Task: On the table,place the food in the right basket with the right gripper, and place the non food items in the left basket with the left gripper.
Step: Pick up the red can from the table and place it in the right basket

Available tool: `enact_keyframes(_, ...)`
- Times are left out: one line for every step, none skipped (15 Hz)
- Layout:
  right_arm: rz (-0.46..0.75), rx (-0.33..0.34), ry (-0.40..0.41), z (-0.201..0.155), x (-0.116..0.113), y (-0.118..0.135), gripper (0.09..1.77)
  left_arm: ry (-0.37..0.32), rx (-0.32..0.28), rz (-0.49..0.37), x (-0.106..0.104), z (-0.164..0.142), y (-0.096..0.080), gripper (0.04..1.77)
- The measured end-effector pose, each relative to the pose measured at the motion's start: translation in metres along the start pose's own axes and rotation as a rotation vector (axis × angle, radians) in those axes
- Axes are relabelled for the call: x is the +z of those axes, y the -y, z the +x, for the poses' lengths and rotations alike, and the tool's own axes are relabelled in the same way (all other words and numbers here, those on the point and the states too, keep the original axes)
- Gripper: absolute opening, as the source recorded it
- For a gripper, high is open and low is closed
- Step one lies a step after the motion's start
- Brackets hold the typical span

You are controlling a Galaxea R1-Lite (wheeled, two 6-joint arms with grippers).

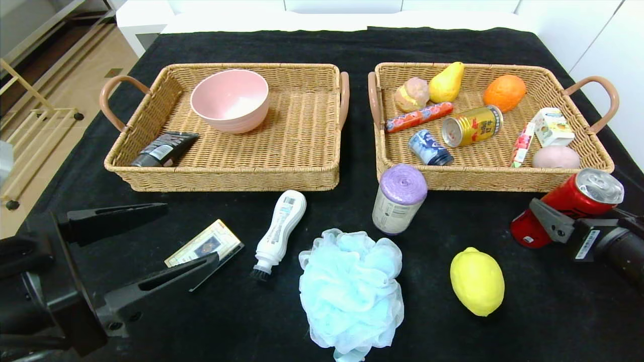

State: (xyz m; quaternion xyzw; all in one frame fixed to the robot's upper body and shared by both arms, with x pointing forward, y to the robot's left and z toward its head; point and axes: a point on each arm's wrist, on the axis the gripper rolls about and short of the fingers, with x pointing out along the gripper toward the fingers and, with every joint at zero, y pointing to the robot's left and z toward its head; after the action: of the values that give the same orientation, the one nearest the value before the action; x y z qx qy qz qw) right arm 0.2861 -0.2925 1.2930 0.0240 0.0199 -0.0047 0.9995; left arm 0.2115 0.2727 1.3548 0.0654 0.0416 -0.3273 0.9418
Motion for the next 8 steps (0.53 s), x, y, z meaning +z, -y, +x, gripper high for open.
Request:
enact_keyframes(0.001,-0.001,-0.001,0.0003,-0.0003,0.0001,1.46,-0.001,0.001,0.0,-0.0002,0.0003,-0.0001,1.72)
enact_keyframes(0.001,-0.001,-0.002,0.0004,-0.0005,0.0001,1.32,-0.002,0.0,0.0,-0.0003,0.0006,-0.0001,1.72)
enact_keyframes(0.004,0.0,-0.003,0.0004,-0.0009,0.0,1.16,-0.003,0.001,-0.001,-0.0004,0.0008,-0.0002,1.72)
enact_keyframes(0.005,0.0,-0.004,0.0005,-0.0012,0.0,1.07,-0.003,0.001,0.0,-0.0004,0.0008,-0.0002,1.72)
enact_keyframes(0.006,0.0,-0.005,0.0007,-0.0013,0.0,1.03,-0.004,0.001,0.0,-0.0006,0.0009,-0.0003,1.72)
enact_keyframes(0.006,-0.001,-0.005,0.0008,-0.0014,0.0,1.02,-0.004,0.001,0.004,-0.0008,0.0009,-0.0003,1.72)
enact_keyframes(0.006,0.001,-0.006,0.0009,-0.0016,-0.0001,1.02,-0.005,0.002,0.005,-0.0009,0.0009,-0.0004,1.72)
enact_keyframes(0.005,0.002,-0.007,0.001,-0.0017,-0.0001,1.02,-0.005,0.002,0.005,-0.001,0.0009,-0.0003,1.72)
